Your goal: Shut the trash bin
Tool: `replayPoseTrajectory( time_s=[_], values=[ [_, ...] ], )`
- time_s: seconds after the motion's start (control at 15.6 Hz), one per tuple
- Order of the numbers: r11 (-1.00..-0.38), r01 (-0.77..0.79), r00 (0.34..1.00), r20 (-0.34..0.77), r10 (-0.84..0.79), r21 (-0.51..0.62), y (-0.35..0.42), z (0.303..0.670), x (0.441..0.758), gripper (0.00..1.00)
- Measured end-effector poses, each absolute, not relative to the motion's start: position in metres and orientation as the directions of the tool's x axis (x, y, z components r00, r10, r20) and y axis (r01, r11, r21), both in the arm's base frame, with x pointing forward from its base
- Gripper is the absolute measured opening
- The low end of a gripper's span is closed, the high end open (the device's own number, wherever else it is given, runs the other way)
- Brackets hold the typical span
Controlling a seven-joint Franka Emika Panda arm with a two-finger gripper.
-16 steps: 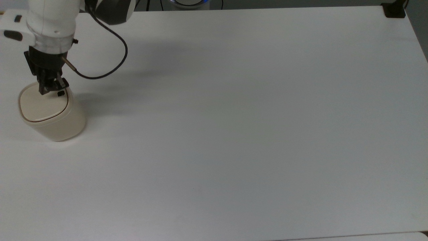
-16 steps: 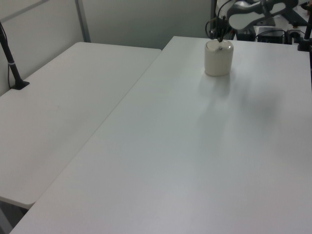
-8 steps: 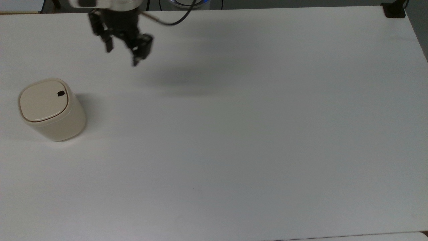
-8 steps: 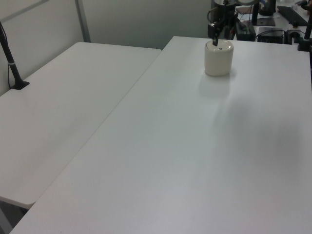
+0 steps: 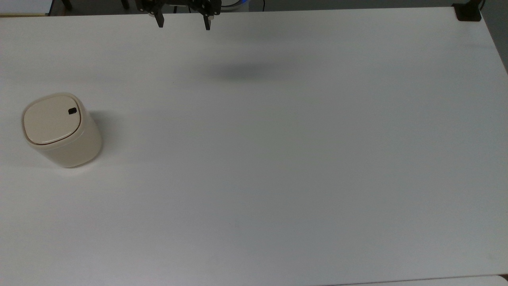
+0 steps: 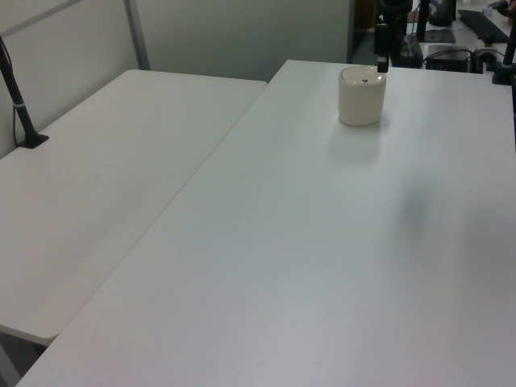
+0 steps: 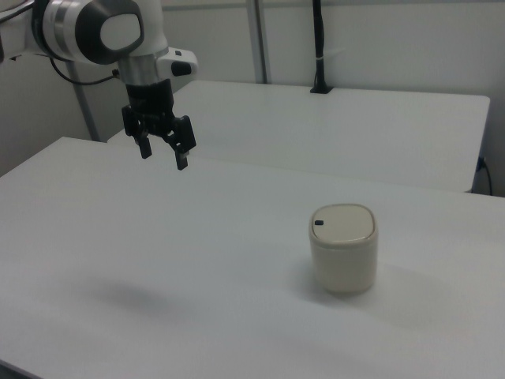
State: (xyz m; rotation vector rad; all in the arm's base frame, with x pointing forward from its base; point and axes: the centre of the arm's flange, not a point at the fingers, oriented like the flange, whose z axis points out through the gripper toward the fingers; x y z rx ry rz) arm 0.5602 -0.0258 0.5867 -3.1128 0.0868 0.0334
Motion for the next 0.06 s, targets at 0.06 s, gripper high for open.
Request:
replayPoseTrajectory(
  time_s=[0.06],
  values=[
    [-0.998,-0.055,0.998,-0.024,-0.054,-0.027,-0.0256,0.586,0.5604,1.0]
  ],
)
